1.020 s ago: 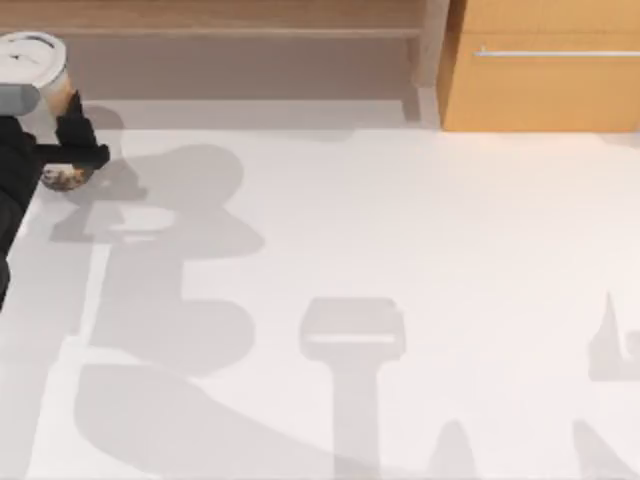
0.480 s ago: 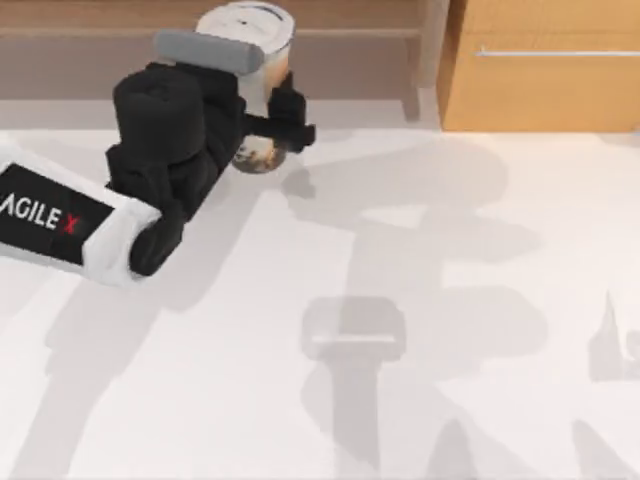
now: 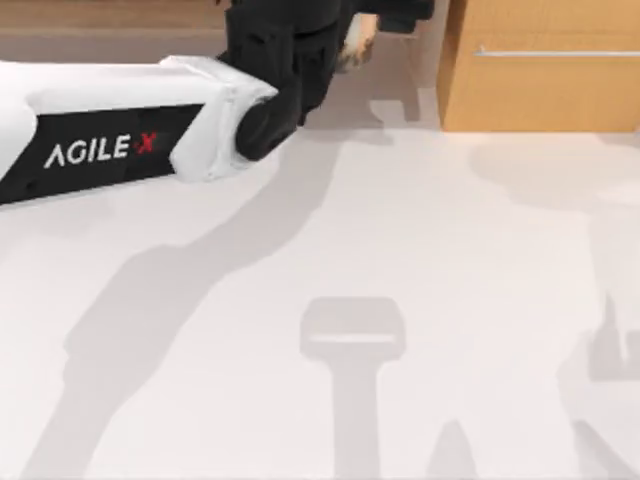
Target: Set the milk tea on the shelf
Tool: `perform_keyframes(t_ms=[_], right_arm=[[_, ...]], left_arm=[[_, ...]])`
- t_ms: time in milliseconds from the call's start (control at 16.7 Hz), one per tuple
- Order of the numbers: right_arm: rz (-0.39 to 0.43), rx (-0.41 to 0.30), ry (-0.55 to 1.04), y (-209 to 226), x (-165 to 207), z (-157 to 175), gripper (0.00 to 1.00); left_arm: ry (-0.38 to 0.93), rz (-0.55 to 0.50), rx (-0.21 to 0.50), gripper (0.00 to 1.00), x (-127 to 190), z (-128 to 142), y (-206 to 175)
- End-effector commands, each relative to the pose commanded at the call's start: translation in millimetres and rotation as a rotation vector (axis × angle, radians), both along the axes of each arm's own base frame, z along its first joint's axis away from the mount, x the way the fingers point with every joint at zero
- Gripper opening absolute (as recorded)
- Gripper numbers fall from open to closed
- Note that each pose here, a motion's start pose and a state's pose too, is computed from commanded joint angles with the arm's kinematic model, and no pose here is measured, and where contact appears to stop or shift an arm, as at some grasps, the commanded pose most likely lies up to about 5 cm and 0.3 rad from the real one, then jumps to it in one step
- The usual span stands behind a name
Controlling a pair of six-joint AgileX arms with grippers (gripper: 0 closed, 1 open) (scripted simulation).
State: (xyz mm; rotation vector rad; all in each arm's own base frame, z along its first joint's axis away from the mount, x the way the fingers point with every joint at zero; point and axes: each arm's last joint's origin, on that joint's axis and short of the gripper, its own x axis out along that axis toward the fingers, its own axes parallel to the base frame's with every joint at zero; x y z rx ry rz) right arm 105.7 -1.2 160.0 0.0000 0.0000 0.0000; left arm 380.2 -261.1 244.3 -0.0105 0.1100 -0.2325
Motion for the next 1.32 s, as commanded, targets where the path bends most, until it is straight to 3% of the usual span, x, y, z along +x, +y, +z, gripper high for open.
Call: perform_keyframes(t_ms=[360,720,1320], right_arm=[[0.0,0.0,0.0,0.0,0.0,0.0,1.0],[0.0,0.0,0.0,0.0,0.0,0.0,1.0],[0.0,0.0,0.0,0.0,0.0,0.0,1.0]], left_arm=[[-0.013,0.195,0.014,0.0,32.9,34.8,3.7],[-0.022,0.203,0.011,0.0,32.9,40.7,3.1],[-0.018,0.209,0.012,0.0,73.8,7.4,3.6]])
